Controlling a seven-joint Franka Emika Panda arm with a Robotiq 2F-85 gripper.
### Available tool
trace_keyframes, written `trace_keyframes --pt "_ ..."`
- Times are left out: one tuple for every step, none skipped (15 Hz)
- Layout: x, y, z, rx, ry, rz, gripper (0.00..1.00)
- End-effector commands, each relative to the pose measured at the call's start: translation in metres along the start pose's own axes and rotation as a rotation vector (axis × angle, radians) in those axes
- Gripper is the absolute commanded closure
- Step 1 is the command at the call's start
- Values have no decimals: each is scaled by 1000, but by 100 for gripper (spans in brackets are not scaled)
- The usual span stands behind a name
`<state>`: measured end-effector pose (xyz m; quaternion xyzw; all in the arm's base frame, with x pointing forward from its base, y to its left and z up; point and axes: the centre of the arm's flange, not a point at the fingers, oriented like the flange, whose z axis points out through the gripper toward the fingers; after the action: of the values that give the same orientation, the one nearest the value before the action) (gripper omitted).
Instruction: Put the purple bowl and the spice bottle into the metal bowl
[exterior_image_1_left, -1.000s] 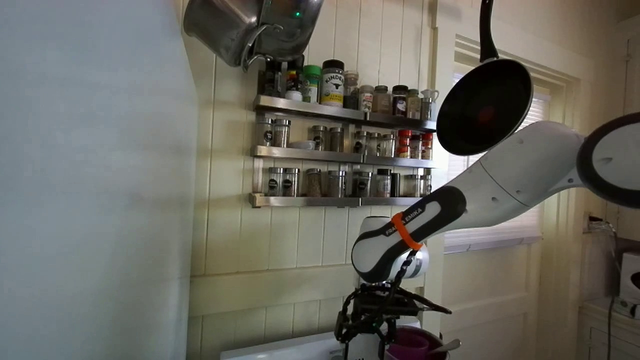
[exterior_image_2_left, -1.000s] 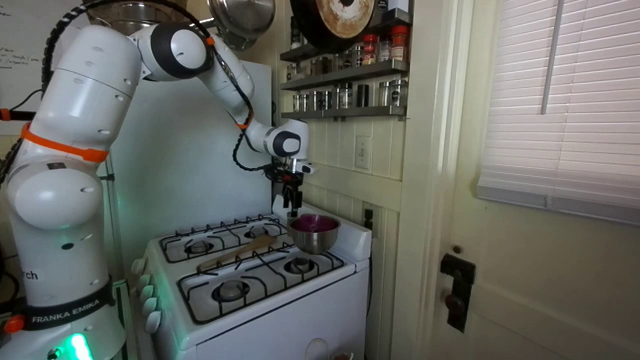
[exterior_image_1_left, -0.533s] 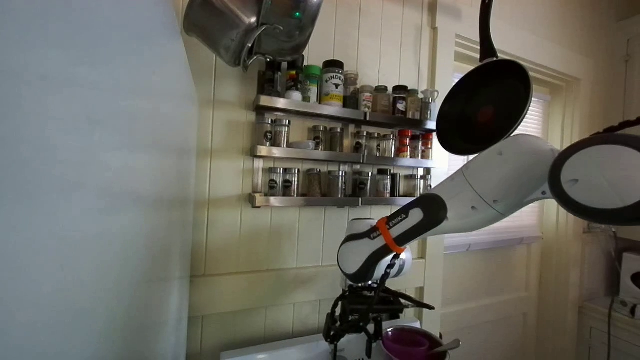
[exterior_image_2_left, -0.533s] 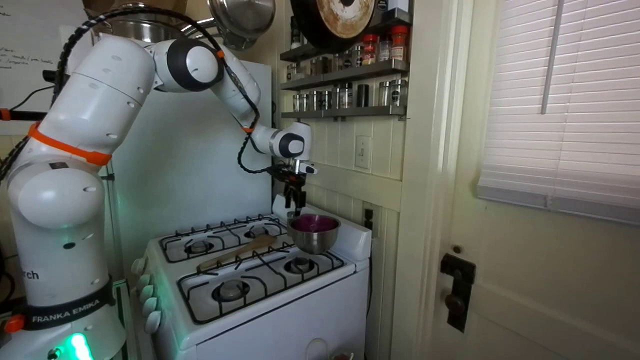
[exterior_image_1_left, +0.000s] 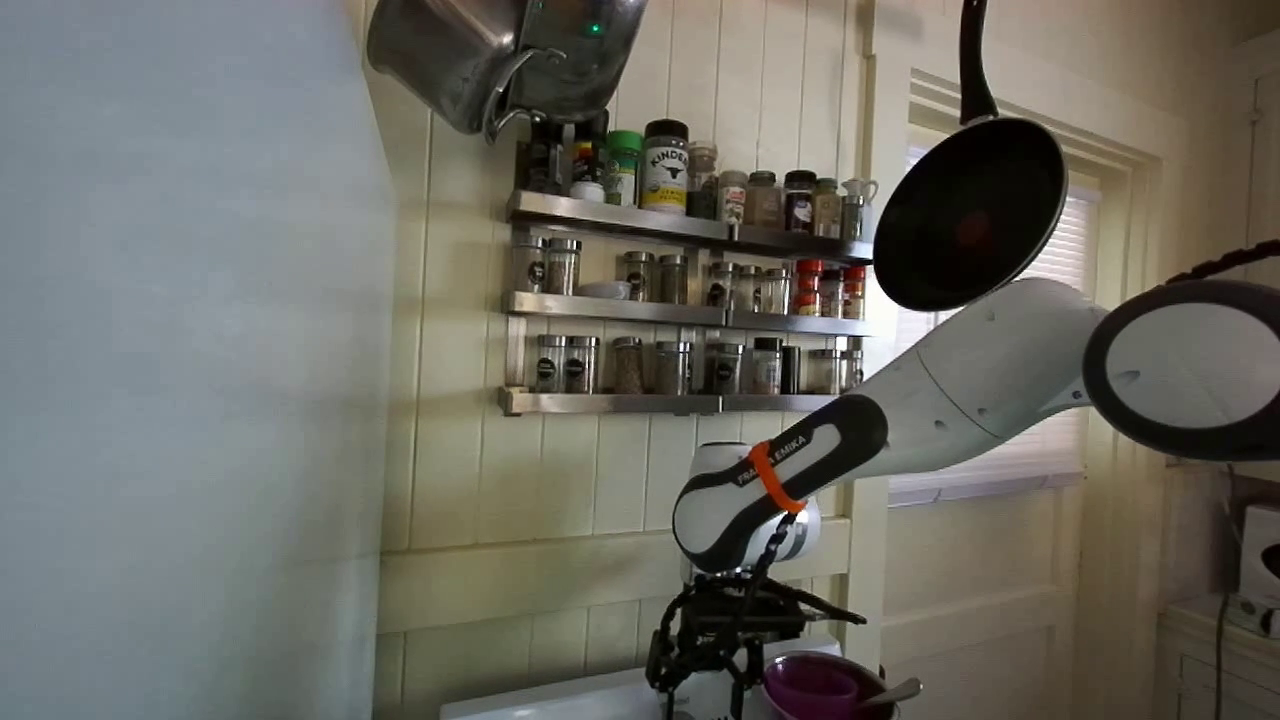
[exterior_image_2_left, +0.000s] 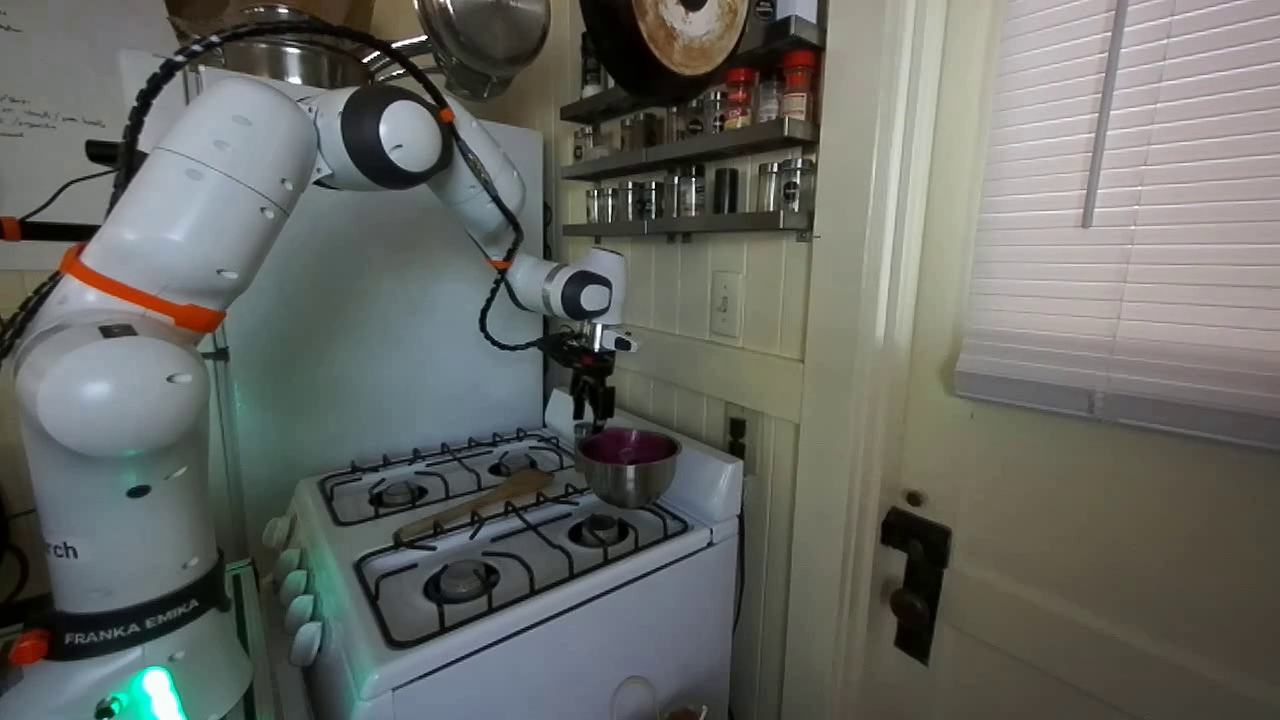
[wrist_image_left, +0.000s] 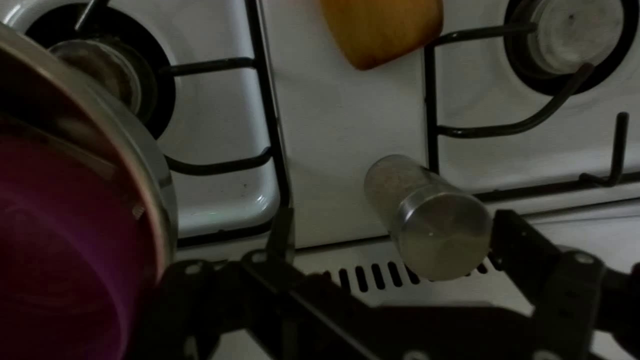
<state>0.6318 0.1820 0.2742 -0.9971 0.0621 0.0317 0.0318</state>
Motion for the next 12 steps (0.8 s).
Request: trace_keyframes --pt "12 -10 12 -20 -12 -15 0" --pt "14 -13 15 -24 -16 -20 0" --pt "15 -17 17 -28 -18 -28 0" --pt "17 -21 18 -29 -17 -36 0" --pt "20 -25 19 -32 -15 -47 0" --pt "22 -28 20 -34 -15 -54 0" --pt "24 -31 22 -37 -15 -58 0" --pt "23 -33 23 -40 -17 -61 0" --pt "24 -35 23 -42 -17 -62 0" --pt "23 -36 24 -41 -16 -60 0" --pt "21 -36 24 -43 -10 -57 0" --pt "19 -36 23 -41 -6 -56 0"
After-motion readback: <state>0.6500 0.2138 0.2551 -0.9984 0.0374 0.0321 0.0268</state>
